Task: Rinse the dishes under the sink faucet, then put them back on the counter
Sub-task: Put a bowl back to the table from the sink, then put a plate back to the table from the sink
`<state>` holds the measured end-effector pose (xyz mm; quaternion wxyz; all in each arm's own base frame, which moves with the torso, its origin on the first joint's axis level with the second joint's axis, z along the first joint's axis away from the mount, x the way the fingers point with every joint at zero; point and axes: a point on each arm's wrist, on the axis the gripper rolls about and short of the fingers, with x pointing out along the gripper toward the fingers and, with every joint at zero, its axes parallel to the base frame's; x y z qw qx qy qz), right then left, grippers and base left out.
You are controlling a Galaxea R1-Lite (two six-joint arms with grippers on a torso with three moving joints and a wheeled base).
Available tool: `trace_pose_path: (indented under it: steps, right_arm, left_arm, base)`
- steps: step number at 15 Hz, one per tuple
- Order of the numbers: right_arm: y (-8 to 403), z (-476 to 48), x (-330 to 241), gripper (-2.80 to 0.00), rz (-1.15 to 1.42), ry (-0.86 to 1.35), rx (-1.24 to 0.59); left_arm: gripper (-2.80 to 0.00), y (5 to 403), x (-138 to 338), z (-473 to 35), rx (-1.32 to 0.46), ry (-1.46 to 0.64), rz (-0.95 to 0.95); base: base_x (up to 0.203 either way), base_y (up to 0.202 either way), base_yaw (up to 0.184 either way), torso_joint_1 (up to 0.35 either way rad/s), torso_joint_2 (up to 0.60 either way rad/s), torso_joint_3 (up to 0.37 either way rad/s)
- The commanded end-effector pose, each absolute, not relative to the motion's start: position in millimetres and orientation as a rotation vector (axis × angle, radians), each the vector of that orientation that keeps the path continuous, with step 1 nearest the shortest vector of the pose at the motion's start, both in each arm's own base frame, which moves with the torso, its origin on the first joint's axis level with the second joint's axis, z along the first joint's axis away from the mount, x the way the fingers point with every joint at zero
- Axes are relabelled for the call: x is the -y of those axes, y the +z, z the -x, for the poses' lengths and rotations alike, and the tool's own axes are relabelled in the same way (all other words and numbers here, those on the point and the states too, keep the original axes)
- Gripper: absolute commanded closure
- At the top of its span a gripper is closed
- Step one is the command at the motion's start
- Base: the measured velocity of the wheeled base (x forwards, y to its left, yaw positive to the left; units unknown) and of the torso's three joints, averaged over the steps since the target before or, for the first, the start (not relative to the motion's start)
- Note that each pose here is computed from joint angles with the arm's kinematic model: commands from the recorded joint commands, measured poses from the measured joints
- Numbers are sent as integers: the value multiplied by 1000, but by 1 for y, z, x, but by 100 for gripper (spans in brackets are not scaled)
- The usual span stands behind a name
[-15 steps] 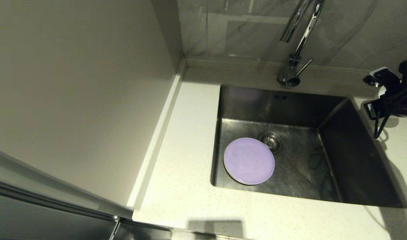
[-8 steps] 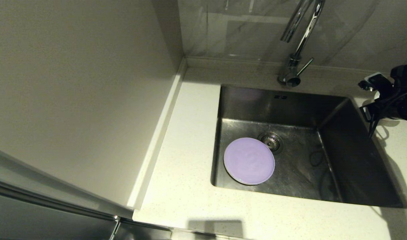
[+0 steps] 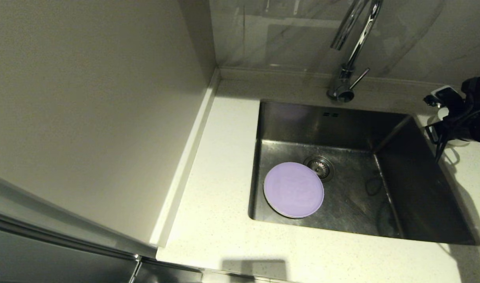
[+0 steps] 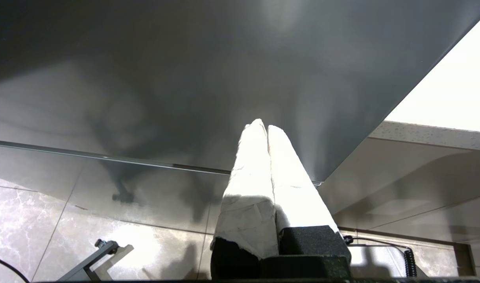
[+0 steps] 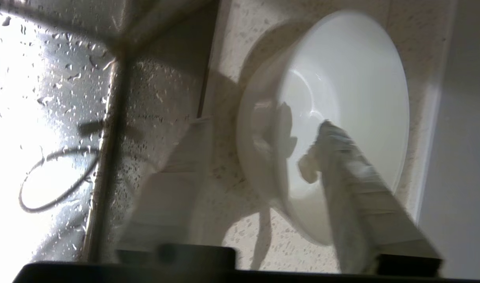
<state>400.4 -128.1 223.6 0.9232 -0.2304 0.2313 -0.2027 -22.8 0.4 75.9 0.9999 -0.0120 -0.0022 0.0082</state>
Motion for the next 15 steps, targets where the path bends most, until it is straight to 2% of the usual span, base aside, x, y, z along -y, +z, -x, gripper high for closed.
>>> trace_pose_path:
  steps: [1, 6, 9, 11, 15]
  right_arm:
    - [237, -397, 127, -280, 475, -427, -420]
    - [300, -360, 106, -280, 447, -274, -166]
    - [314, -330, 64, -280, 412, 57, -67]
    - [309, -321, 36, -280, 313, 134, -194]
    - [295, -306, -20, -280, 209, 133, -436]
  left_arm:
    - [0, 76, 0, 23, 6, 17, 25]
    - [0, 76, 0, 23, 6, 17, 25]
    - [0, 76, 0, 23, 6, 17, 25]
    - [0, 76, 0, 23, 6, 17, 25]
    - [0, 76, 0, 23, 6, 17, 25]
  base:
    - [0, 0, 0, 0, 0, 0]
    - [0, 0, 0, 0, 0, 0]
    - [0, 0, 0, 0, 0, 0]
    - [0, 0, 0, 0, 0, 0]
    - [0, 0, 0, 0, 0, 0]
